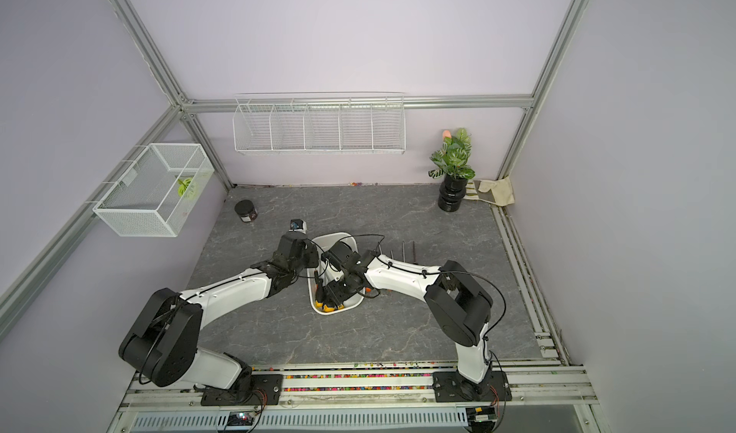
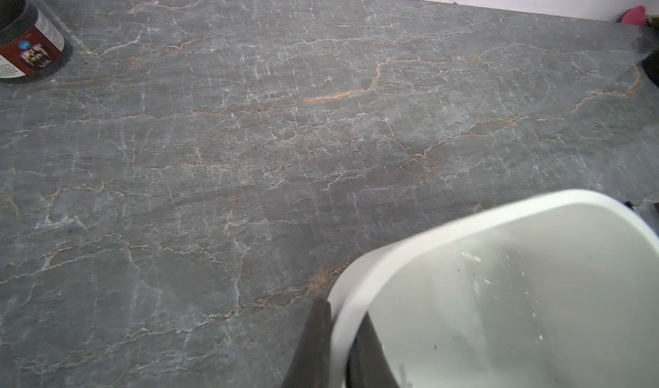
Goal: Take out the screwdriver from the storage box
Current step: Pick up the screwdriver from the storage box.
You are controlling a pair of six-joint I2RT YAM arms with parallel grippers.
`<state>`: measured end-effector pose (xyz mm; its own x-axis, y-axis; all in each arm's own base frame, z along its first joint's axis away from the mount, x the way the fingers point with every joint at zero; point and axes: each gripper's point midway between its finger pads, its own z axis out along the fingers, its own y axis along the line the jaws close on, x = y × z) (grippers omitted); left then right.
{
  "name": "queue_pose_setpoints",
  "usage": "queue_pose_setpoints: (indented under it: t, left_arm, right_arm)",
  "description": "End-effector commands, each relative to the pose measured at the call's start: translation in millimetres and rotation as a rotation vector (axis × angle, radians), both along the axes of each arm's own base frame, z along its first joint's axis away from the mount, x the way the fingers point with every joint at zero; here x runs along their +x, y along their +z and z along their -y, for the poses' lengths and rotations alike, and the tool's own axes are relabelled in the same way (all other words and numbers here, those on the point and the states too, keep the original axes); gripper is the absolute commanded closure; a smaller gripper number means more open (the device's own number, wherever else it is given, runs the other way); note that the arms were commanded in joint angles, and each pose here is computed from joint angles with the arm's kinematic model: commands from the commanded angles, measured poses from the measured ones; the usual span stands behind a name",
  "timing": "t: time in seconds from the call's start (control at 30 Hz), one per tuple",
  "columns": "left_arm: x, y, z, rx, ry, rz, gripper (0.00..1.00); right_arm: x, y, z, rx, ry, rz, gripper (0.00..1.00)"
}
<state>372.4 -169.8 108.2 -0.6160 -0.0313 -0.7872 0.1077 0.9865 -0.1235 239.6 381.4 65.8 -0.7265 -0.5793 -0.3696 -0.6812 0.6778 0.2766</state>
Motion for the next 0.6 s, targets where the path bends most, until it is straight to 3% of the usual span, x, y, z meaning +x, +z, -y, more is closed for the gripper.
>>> queue_pose_setpoints:
  t: [0.0, 0.23, 0.57]
  left_arm:
    - [2, 2, 2, 0.004, 0.001, 0.006, 1.0]
    - [2, 1, 3, 0.001, -0.001, 0.006, 1.0]
    - [2, 3, 2, 0.007, 0.001, 0.011, 1.0]
  right_arm:
    - [-5, -4, -11, 0.018, 0.015, -0.048, 0.49]
    - [-7, -10, -16, 0.021, 0.011, -0.075, 0.49]
    - [1, -31, -11, -0.117, 0.019, -0.103, 0.5]
